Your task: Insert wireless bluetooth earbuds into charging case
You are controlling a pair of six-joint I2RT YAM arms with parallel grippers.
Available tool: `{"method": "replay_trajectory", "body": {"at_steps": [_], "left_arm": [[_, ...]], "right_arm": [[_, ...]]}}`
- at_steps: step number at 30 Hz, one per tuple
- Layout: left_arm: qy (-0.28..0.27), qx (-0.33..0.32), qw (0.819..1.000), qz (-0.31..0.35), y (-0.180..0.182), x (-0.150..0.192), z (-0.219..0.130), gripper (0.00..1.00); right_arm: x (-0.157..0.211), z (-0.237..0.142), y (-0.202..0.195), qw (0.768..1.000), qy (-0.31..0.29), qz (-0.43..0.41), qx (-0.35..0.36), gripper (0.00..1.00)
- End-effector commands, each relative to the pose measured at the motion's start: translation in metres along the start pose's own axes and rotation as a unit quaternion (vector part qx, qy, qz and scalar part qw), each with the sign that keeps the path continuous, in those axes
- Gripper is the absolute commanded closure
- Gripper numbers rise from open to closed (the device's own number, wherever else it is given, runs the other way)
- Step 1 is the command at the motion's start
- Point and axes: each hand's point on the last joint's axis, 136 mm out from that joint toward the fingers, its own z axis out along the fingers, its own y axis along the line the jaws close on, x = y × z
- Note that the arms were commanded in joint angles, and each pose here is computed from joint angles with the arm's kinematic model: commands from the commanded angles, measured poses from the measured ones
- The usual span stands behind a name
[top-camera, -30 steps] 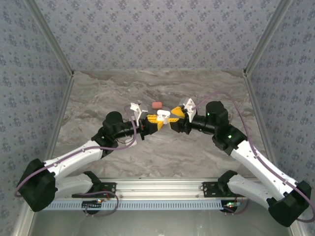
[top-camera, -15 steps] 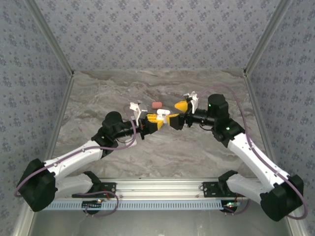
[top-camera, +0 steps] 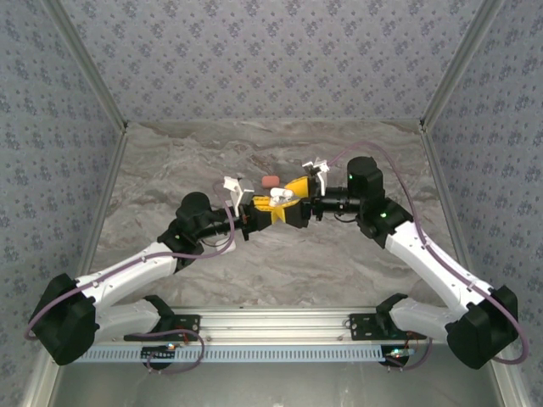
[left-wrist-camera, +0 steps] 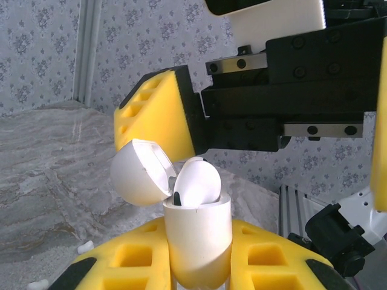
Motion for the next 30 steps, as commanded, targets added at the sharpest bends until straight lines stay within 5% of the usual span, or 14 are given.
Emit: {"method": "replay_trajectory", "body": {"at_steps": [1, 17, 23, 30], "left_arm": [[-0.017, 0.001, 1.000, 0.015, -0.003, -0.014, 0.002, 1.00], [-0.011, -0.013, 1.000, 0.016, 0.002, -0.013, 0.003, 1.00], [-0.004, -0.026, 1.000, 0.012, 0.007, -0.012, 0.003, 1.00], [0.037, -0.111, 0.993, -0.022, 0.045, 0.007, 0.001, 1.00]], "right_arm": [[-0.016, -0.008, 0.026, 0.999, -0.011, -0.019, -0.037, 0.03], [-0.005, -0.014, 0.019, 1.000, 0.014, -0.026, 0.003, 0.07], [-0.011, -0.029, -0.018, 0.990, 0.006, -0.040, 0.136, 0.00], [0.002, -0.069, -0.083, 0.942, 0.008, 0.005, 0.334, 0.00]]}}
